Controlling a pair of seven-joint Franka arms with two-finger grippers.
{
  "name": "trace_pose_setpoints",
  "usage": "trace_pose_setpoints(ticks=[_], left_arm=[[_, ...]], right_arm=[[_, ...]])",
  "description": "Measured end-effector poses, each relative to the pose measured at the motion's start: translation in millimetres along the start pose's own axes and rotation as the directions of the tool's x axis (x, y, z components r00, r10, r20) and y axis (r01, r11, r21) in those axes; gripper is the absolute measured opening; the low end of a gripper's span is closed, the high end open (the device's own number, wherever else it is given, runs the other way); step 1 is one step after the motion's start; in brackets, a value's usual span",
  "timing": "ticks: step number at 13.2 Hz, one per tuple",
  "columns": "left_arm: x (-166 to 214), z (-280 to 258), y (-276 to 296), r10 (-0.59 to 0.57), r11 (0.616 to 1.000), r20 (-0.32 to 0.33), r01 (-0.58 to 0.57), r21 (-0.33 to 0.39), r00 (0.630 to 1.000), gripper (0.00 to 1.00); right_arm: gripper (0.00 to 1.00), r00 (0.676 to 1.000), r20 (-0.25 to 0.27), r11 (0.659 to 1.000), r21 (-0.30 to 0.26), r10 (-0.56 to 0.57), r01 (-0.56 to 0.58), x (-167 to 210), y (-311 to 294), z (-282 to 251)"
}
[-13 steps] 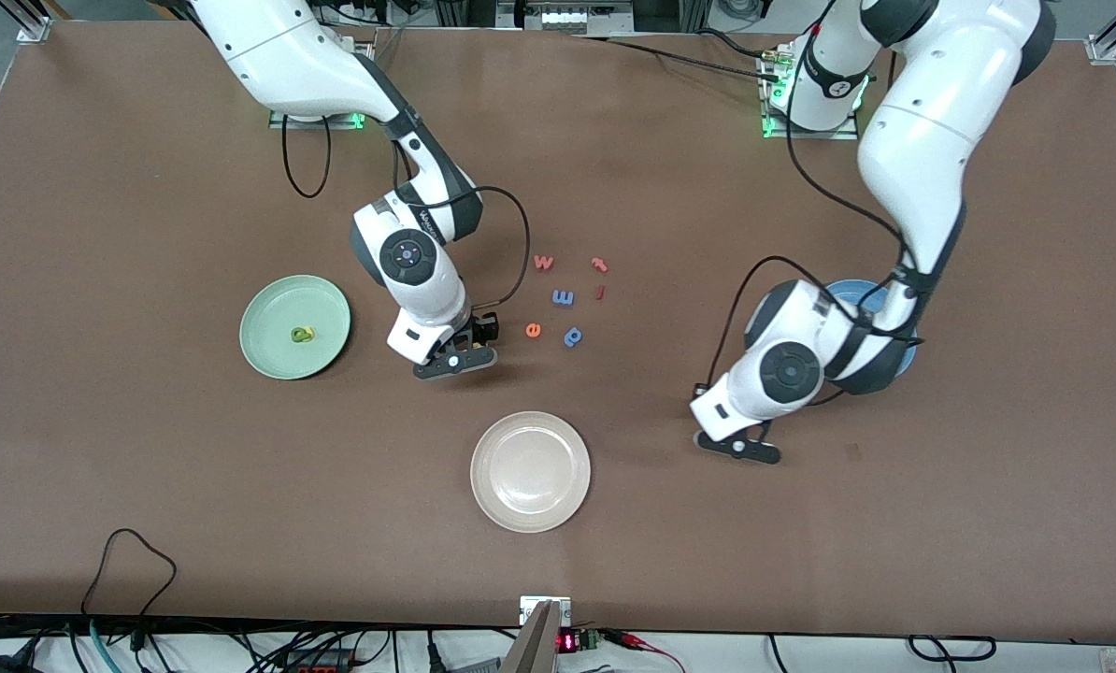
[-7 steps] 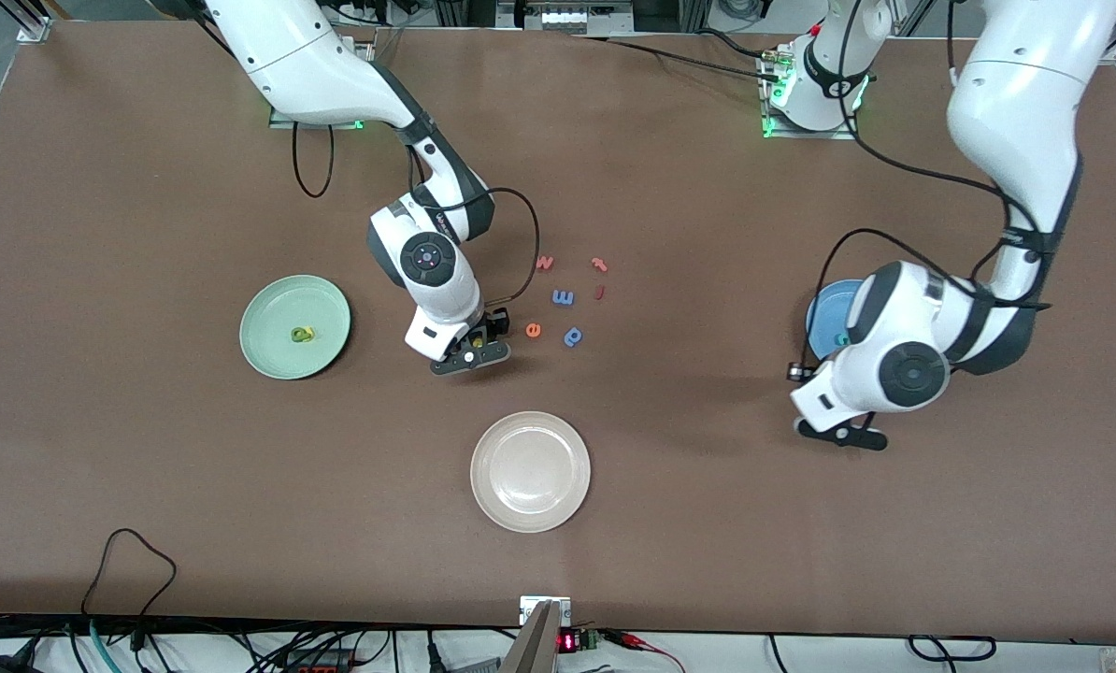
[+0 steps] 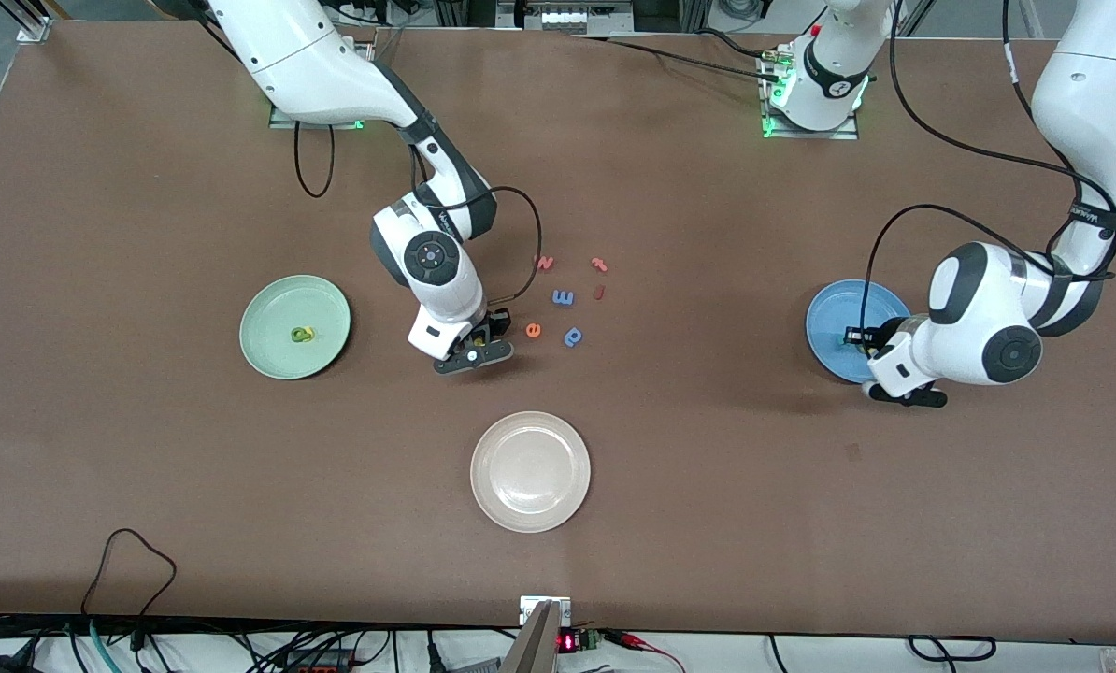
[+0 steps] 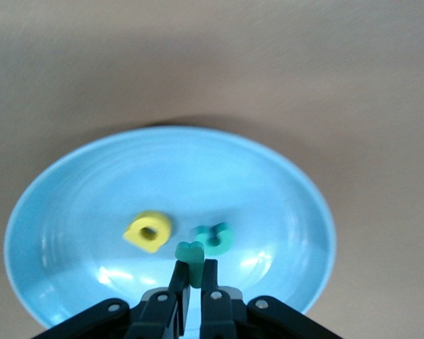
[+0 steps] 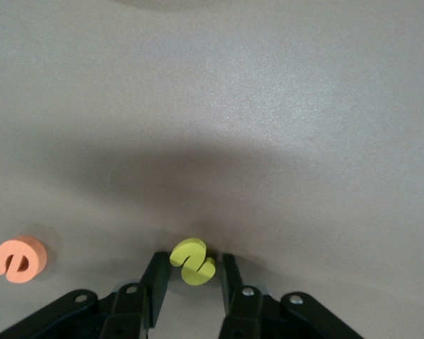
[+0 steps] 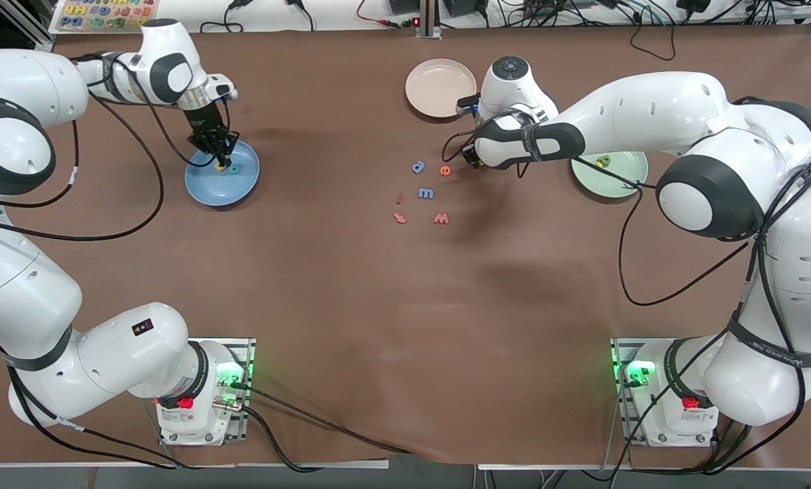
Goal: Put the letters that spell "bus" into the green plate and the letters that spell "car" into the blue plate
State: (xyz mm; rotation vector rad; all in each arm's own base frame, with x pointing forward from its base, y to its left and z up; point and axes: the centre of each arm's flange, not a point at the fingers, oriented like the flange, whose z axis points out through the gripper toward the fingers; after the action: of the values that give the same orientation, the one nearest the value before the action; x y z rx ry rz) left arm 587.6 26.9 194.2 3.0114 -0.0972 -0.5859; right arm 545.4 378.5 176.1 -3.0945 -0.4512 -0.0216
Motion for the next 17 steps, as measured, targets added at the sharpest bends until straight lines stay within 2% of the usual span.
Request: trace_pose_setpoints(ticks=[1, 2, 6, 8, 10, 14, 17], left_arm=[[-3, 1, -7, -0.011, 1.0, 0.001, 0.011, -0.003, 1.0, 0.1], [-4, 1, -11, -0.019, 1.0, 0.001, 0.019, -0.006, 1.0, 0.16], [-3, -8, -9, -0.017, 1.0, -0.016, 0.017, -0.004, 1.0, 0.56], [6, -43, 4, 0.002, 1.0, -0.089, -0.002, -0.001, 0.996, 0.78], [13, -103, 23, 0.023, 1.0, -0.167, -0.023, 0.006, 0.986, 0.98], [8, -216, 24, 0.012, 1.0, -0.303, -0.006, 0.021, 0.953, 1.0], [0, -276, 23, 0.001, 1.0, -0.396, 0.01, 0.025, 0.918, 1.0]], right_arm=[[0.38, 1.0, 0.0, 1.0, 0.0, 0.0, 0.0, 0, 0, 0], [0.36, 1.0, -0.001, 1.0, 0.0, 0.0, 0.0, 0, 0, 0], [0.27, 1.0, -0.002, 1.0, 0.0, 0.002, -0.002, 1, 0, -1], [0.27, 1.0, -0.002, 1.0, 0.0, 0.003, -0.003, 1, 0, -1], [0.27, 1.0, -0.002, 1.0, -0.001, 0.004, -0.004, 1, 1, -1], [0.27, 0.998, -0.031, 0.999, -0.008, 0.047, -0.047, 18, 29, -19], [0.27, 0.994, 0.011, 0.994, -0.033, 0.105, -0.104, 28, 89, -58]])
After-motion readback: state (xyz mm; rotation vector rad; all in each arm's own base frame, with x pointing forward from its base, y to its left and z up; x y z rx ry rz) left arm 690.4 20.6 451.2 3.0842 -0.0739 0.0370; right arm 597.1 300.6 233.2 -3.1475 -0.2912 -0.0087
